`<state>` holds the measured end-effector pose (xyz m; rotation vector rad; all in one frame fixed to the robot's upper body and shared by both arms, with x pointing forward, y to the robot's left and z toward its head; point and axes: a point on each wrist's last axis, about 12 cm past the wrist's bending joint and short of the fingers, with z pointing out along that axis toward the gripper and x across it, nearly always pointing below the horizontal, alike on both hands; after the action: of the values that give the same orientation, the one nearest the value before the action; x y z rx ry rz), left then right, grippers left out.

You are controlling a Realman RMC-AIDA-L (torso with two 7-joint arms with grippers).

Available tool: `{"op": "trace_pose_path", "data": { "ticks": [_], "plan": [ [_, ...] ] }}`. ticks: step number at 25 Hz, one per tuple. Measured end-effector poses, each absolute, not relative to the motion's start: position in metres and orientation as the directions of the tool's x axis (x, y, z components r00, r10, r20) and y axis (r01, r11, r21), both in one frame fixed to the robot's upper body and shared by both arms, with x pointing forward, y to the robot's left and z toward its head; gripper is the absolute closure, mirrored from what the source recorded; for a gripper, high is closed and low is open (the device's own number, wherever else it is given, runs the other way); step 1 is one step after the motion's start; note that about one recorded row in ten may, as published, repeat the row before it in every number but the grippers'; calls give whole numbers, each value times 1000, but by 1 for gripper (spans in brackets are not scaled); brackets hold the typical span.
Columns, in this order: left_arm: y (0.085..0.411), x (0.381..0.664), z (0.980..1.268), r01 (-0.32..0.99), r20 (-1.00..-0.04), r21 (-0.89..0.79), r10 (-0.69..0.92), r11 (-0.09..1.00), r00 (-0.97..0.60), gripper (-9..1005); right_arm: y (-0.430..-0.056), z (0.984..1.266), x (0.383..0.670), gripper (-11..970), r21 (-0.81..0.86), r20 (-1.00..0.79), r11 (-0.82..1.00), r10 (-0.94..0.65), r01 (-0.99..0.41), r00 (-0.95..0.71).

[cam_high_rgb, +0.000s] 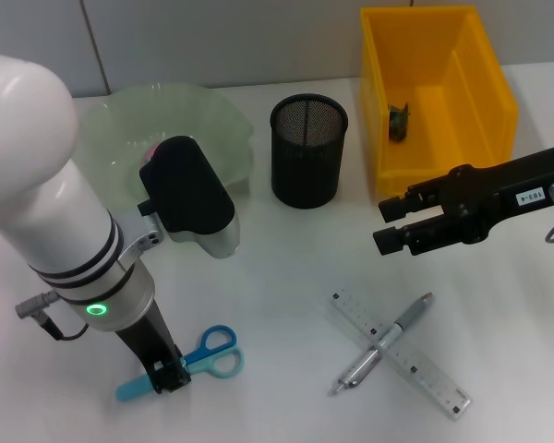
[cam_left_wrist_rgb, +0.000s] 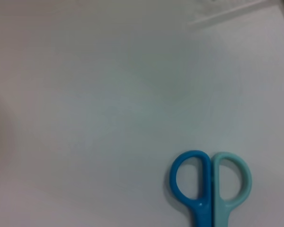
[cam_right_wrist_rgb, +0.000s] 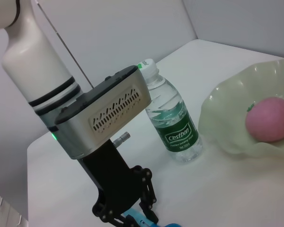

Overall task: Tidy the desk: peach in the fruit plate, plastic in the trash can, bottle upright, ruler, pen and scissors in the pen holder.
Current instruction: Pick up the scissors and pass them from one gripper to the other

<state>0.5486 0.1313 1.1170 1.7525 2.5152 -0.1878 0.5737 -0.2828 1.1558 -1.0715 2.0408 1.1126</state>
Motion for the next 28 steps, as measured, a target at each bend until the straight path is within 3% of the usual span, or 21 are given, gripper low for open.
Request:
{"op": "trace_pose_path", "data": {
  "ticks": [10,15,16,18,21,24,28],
  "plan": [
    [140,556,1131,919,-180,-69,901,389,-395,758,-283,1156,573,304,410,-772,328,-373,-851,-515],
    [157,562,1150,894,-270,-131,852,429,-448,764,-285,1155,571,304,416,-770,331,-368,-847,-521],
    [165,563,1157,882,-323,-180,820,436,-472,764,-285,1154,571,304,420,-769,332,-364,-845,-526],
    [165,563,1157,882,-323,-180,820,436,-472,764,-286,1154,570,304,422,-769,333,-362,-843,-527],
    [183,567,1165,849,-424,-277,735,451,-529,763,-289,1153,568,304,429,-771,339,-345,-837,-535],
    [183,567,1165,849,-424,-277,735,451,-529,763,-291,1152,566,304,433,-781,340,-320,-835,-536],
    [214,562,1159,772,-541,-485,553,411,-634,763,-291,1150,562,304,433,-800,333,-285,-837,-528]
  ]
}}
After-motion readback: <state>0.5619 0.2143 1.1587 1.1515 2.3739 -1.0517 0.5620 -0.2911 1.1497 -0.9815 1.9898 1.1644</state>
